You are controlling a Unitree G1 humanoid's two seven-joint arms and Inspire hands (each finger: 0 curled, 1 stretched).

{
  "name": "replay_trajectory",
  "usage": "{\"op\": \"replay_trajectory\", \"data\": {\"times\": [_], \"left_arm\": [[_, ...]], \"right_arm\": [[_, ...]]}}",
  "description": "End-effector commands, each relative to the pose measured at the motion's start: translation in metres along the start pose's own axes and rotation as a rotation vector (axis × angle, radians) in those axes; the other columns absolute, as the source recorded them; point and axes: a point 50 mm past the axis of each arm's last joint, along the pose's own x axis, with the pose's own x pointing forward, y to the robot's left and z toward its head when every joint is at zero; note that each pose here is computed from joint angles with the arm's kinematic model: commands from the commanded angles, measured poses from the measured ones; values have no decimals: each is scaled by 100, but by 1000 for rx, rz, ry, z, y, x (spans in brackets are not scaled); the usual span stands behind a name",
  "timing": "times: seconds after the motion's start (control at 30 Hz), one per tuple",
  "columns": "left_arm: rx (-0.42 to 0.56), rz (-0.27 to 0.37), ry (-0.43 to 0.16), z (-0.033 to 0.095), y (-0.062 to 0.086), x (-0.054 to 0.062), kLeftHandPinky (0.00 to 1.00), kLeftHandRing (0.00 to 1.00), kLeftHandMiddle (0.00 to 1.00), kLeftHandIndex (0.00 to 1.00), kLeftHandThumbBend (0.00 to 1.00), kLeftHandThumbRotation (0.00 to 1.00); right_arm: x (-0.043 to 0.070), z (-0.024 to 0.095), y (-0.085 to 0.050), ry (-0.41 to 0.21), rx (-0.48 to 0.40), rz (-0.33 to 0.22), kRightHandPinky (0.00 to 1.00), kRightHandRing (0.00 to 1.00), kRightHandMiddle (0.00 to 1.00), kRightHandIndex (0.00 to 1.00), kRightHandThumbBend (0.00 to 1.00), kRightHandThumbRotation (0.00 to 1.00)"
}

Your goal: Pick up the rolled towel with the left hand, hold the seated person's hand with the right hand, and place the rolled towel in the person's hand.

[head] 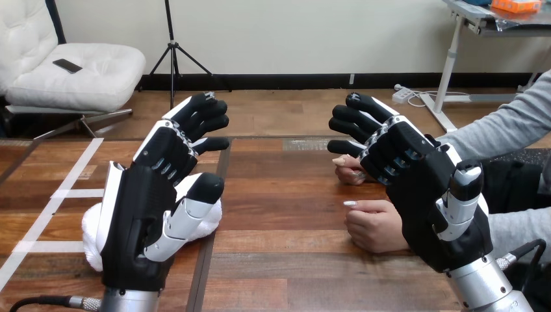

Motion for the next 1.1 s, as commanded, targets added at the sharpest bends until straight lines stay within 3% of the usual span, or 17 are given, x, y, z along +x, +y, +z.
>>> {"op": "replay_trajectory", "data": {"times": [0.0,0.4,0.57,0.9,1.07], "left_arm": [[12,-17,-87,12,-1,15,70,79,80,80,84,69],[44,-31,-91,12,0,16,69,79,80,80,82,70],[77,-53,-77,12,1,16,71,81,82,82,87,74],[184,-128,-4,10,7,17,80,89,90,89,97,78],[211,-137,20,6,12,18,83,91,92,91,99,77]], "right_arm": [[17,16,-2,-93,-35,27,80,87,86,86,100,100],[17,15,-2,-94,-33,28,80,87,86,86,100,100],[17,15,-2,-94,-37,27,80,87,86,86,100,100],[17,15,-1,-99,-37,24,79,86,85,86,100,100],[17,15,-1,-99,-33,28,79,86,85,85,100,100]]}}
